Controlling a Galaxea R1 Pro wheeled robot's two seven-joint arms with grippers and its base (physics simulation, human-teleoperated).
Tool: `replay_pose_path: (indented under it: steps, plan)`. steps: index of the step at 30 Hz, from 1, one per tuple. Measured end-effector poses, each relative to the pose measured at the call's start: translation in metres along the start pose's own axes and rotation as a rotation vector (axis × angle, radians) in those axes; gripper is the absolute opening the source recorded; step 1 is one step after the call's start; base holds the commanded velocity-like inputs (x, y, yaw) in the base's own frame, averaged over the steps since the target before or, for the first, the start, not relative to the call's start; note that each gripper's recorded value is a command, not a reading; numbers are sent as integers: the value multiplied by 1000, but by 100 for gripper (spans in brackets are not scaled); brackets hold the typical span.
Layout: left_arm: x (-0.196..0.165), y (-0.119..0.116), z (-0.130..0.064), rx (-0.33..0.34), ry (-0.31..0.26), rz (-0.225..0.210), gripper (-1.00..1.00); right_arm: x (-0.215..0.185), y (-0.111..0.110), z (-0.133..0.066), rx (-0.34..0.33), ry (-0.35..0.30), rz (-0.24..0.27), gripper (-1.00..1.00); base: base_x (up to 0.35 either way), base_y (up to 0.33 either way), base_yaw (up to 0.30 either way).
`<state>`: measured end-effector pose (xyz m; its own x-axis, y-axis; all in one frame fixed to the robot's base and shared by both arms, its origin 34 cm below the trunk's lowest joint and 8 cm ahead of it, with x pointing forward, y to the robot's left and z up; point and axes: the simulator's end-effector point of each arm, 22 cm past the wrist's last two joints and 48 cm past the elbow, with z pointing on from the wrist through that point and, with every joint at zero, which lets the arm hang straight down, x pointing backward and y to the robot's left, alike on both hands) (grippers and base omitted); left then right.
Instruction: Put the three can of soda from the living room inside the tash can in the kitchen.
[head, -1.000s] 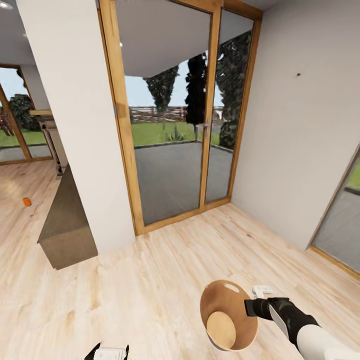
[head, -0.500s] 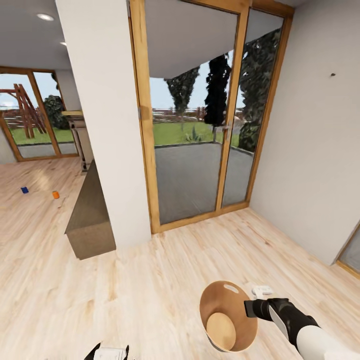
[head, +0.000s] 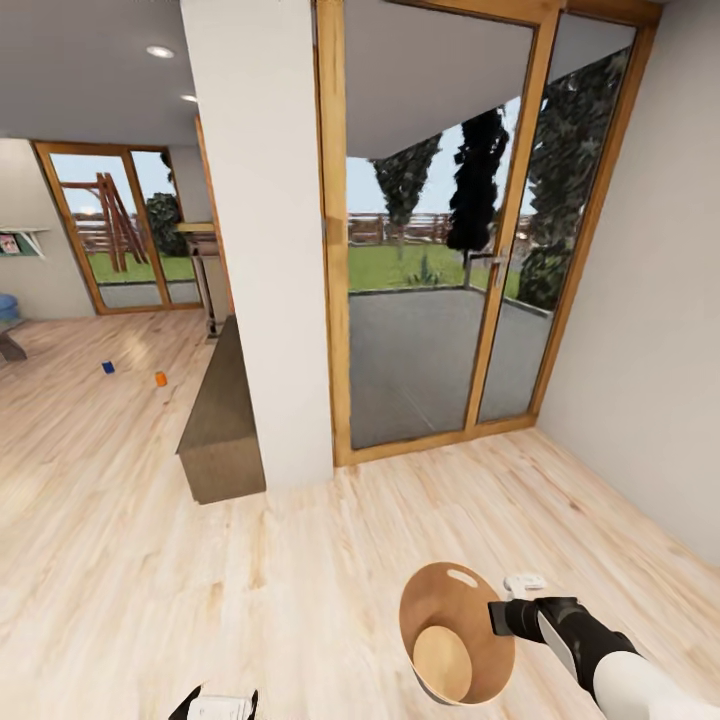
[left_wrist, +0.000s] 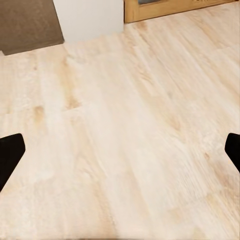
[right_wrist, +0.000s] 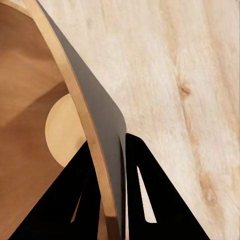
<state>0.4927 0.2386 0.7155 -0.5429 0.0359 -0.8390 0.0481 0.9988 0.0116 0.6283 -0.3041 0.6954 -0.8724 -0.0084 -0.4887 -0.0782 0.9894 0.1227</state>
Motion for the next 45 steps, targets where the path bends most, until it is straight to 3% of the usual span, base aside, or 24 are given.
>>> replay_pose_path:
  steps: [41,45]
  plan:
    - [-28,-1,-33,2,14,1,100,-9,17,-40,-14,10,-1,-100,0,0,244]
    - [-29,-1,-36,2,17,1,100,-8,19,-43,-14,19,-25,-100,0,0,233]
